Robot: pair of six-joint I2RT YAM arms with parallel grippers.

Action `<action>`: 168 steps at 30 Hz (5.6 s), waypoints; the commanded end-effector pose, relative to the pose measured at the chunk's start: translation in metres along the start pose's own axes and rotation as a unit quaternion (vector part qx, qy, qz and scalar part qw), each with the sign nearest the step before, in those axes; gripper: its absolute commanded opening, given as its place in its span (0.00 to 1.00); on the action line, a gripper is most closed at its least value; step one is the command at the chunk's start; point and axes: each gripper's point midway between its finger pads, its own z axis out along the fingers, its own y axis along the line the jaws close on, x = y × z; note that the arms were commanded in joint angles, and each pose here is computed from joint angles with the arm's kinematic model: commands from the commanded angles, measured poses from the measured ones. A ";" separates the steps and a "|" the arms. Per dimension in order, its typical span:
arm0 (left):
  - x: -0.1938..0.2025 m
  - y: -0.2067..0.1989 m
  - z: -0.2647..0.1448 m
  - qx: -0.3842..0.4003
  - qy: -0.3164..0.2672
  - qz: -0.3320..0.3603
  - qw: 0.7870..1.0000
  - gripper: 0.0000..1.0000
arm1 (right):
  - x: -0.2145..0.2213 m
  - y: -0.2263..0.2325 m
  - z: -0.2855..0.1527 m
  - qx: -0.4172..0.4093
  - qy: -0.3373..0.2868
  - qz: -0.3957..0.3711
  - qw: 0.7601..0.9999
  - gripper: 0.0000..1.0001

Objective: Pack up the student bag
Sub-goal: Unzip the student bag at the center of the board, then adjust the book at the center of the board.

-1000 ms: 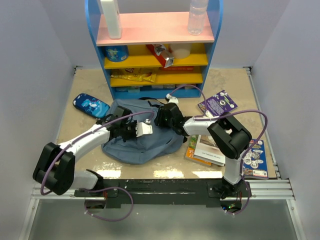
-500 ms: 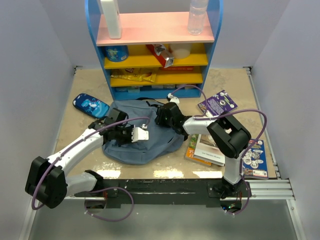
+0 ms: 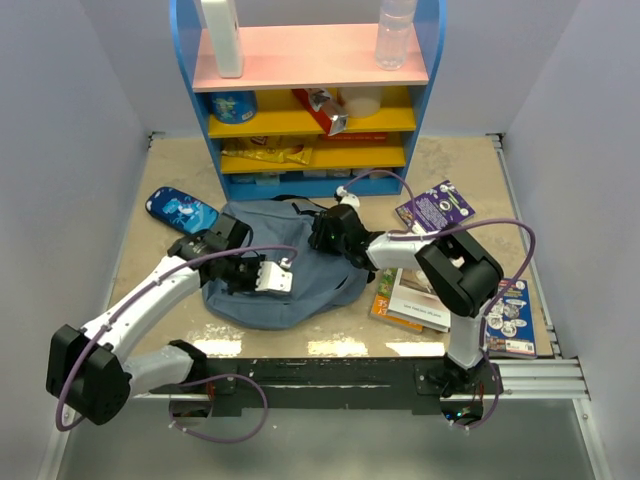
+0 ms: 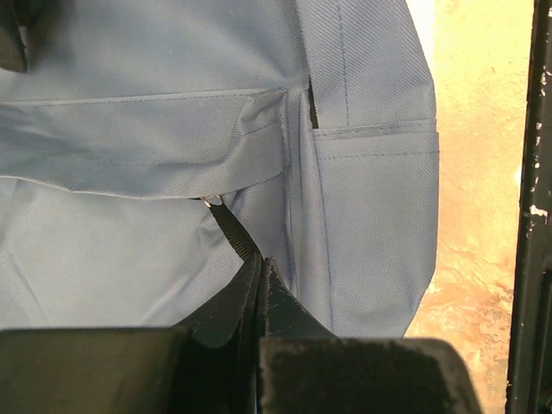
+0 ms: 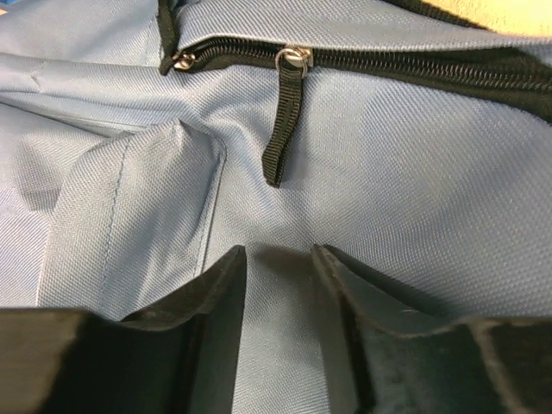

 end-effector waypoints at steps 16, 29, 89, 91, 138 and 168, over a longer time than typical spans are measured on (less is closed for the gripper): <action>0.004 0.149 -0.005 -0.277 -0.033 -0.224 0.934 0.86 | -0.023 -0.030 -0.106 0.039 0.013 -0.060 0.997 0.65; 0.012 0.160 0.056 -0.231 -0.033 -0.280 0.931 0.61 | -0.039 -0.070 -0.175 0.197 -0.036 -0.044 0.979 0.59; 0.013 0.148 0.029 -0.277 -0.047 -0.240 0.929 0.64 | -0.051 -0.160 -0.251 0.348 0.045 0.018 0.936 0.07; 0.012 0.146 0.029 -0.275 -0.047 -0.241 0.930 0.63 | -0.041 -0.143 -0.257 0.304 0.070 0.022 0.950 0.00; 0.019 0.147 0.014 -0.267 -0.062 -0.248 0.929 0.66 | -0.010 -0.205 -0.242 0.400 0.099 0.097 0.906 0.55; 0.015 0.143 0.008 -0.257 -0.062 -0.238 0.935 0.70 | 0.068 -0.221 -0.270 0.543 0.250 -0.051 0.800 0.50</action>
